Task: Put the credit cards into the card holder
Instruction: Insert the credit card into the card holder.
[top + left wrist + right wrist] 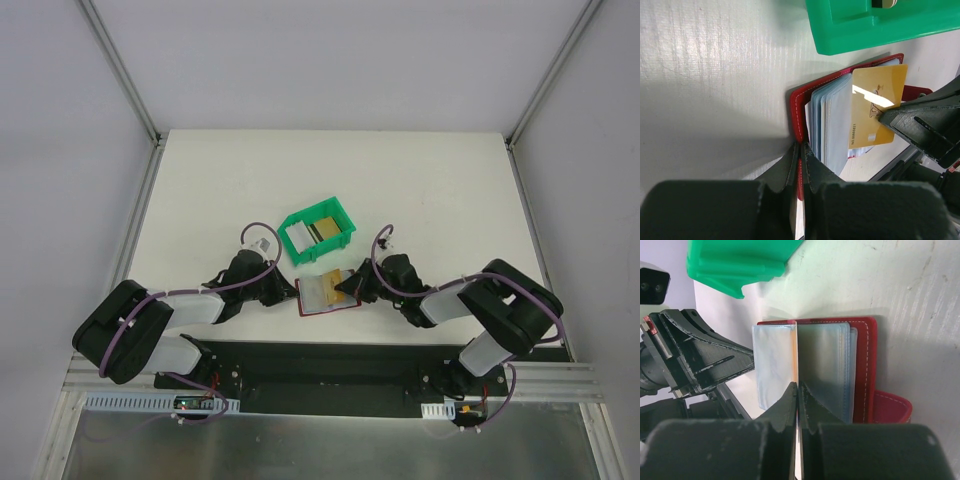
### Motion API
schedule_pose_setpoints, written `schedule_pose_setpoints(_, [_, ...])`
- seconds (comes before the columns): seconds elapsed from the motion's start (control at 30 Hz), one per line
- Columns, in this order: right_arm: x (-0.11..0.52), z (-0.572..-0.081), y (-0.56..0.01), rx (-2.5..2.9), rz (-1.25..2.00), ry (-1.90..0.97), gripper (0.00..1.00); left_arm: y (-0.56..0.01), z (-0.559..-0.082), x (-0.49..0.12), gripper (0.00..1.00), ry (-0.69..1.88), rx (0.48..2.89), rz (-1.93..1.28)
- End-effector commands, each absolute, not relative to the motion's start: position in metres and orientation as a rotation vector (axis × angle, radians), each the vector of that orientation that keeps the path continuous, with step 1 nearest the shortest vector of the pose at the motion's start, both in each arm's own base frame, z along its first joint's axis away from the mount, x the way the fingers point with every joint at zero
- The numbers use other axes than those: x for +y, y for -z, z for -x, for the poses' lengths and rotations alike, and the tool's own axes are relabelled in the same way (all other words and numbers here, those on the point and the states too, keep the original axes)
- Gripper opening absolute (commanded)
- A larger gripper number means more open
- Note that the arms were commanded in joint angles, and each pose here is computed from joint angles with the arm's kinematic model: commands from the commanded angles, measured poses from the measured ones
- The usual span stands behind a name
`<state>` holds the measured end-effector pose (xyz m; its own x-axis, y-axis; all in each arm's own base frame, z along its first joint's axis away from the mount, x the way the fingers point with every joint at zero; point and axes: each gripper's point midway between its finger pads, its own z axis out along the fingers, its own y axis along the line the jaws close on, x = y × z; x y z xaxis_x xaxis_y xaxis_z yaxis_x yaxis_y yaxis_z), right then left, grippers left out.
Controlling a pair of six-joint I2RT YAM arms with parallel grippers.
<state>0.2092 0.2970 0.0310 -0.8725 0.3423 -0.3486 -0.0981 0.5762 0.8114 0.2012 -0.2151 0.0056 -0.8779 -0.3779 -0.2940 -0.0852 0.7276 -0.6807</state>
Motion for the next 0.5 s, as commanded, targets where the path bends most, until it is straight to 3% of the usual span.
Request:
schedule_pose_setpoints(0.0, [0.3039,-0.1985,-0.026,2.368,-0.205,-1.268,0.0,0.0418,-0.1615,-0.1788,0.0,0.723,2.725,0.413])
schedule_pose_setpoints(0.47, [0.3045,-0.1931,-0.0278,2.366,-0.284,-1.327,0.0,0.0445,-0.1593,-0.1728,0.0,0.699,2.713,0.452])
